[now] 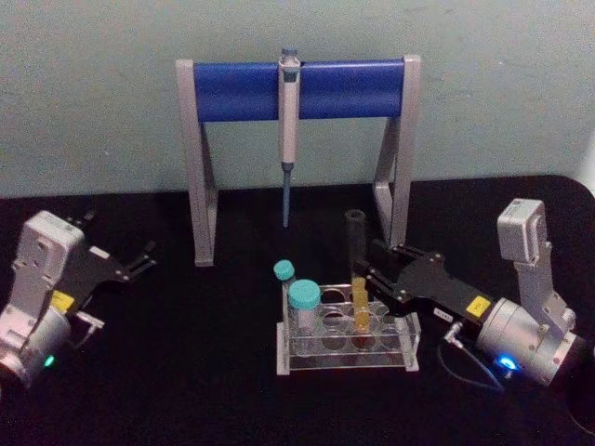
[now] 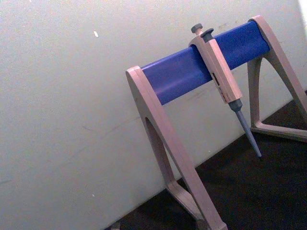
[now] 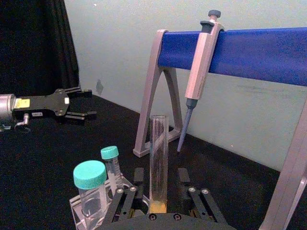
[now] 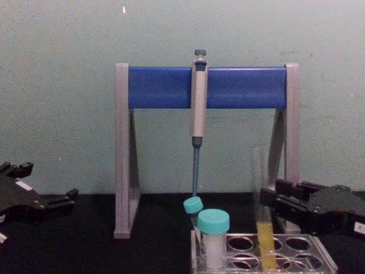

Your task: Pick up the test tube from the test tube rack, shake it, then place it back into the test tube rack.

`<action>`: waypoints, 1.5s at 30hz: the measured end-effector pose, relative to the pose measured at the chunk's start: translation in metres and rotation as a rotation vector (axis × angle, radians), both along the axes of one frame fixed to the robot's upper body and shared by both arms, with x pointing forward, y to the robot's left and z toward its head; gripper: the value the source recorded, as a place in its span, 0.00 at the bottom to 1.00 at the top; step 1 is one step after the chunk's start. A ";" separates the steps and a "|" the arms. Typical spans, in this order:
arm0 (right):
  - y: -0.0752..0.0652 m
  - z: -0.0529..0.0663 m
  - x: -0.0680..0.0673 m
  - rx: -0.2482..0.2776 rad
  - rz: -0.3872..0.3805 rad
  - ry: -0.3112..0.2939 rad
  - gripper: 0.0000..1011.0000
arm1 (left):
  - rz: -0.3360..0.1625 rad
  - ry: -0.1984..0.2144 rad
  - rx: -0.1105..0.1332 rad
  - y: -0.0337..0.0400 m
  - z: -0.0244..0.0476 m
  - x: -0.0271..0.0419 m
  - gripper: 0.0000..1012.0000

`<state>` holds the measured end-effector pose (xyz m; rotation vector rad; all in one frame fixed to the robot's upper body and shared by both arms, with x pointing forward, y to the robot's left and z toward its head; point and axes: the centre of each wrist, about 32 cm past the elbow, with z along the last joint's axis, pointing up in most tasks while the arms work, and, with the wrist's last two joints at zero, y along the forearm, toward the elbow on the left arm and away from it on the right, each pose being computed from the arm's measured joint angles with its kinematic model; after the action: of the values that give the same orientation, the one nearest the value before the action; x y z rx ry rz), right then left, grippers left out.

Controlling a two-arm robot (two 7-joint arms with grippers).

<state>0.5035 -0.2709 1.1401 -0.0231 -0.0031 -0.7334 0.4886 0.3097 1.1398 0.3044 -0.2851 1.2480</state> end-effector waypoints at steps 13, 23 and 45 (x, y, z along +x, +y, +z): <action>0.000 0.000 0.000 0.000 0.001 0.001 0.82 | 0.000 0.000 0.000 0.0000 0.0000 0.0000 1.00; 0.000 0.000 0.000 0.001 0.001 0.001 0.99 | 0.000 0.000 0.000 0.0000 0.0000 0.0000 1.00; -0.020 -0.010 -0.049 -0.014 -0.446 -0.119 0.99 | 0.000 0.000 0.000 0.0000 0.0000 0.0000 1.00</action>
<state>0.4540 -0.2911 1.1303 0.0077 -0.1200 -1.1803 0.4886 0.3097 1.1398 0.3045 -0.2850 1.2479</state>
